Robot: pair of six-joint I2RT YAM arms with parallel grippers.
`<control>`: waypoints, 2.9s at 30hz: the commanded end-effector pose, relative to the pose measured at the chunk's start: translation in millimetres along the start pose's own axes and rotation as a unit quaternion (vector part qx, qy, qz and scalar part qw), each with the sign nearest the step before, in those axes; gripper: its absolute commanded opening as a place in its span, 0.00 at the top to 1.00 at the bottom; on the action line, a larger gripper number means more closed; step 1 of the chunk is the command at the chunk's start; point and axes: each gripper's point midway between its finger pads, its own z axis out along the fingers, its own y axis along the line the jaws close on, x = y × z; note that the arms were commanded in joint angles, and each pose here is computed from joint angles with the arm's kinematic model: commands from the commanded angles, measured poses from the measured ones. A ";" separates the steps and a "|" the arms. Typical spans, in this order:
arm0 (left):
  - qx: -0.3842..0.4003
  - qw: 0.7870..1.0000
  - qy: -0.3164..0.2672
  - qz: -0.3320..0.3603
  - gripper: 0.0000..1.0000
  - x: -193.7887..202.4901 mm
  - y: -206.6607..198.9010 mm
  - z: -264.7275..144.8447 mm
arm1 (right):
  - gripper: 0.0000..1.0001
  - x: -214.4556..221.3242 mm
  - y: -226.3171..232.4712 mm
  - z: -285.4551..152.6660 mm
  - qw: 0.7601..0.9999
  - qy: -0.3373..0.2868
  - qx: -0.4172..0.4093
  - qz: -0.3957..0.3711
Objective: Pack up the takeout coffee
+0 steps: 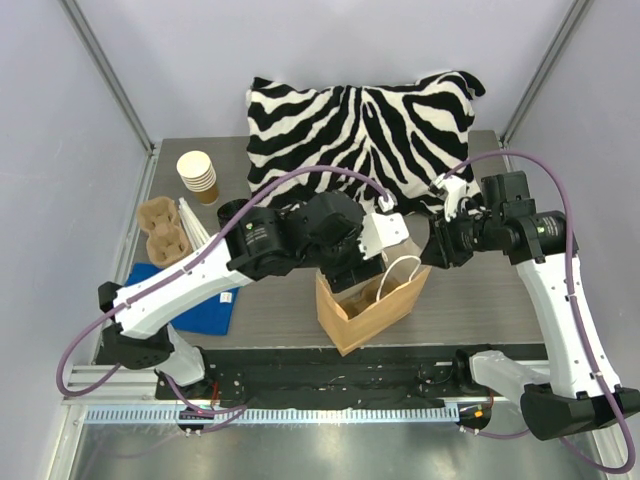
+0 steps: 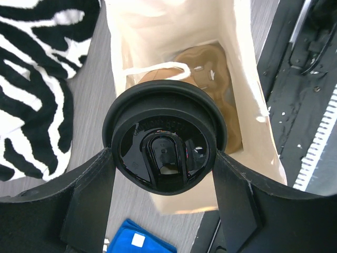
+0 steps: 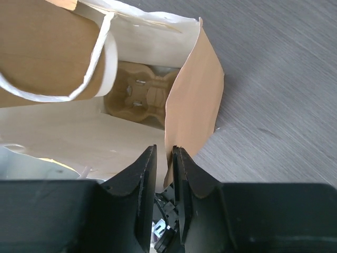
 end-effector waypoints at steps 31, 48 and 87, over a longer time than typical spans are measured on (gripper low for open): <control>0.017 0.994 -0.071 0.076 0.90 10.3 -8.0 -38.8 | 0.22 -73.6 30.4 -17.8 0.934 -0.189 -0.065 -0.296; 0.020 0.996 -0.053 0.076 0.90 11.9 -9.3 -28.1 | 0.17 -68.6 49.4 15.4 0.833 -0.225 -0.117 -0.492; 0.044 0.988 -0.017 0.146 0.93 59.4 -17.3 -28.9 | 0.99 -114.8 61.8 31.2 0.928 -0.212 -0.084 -0.293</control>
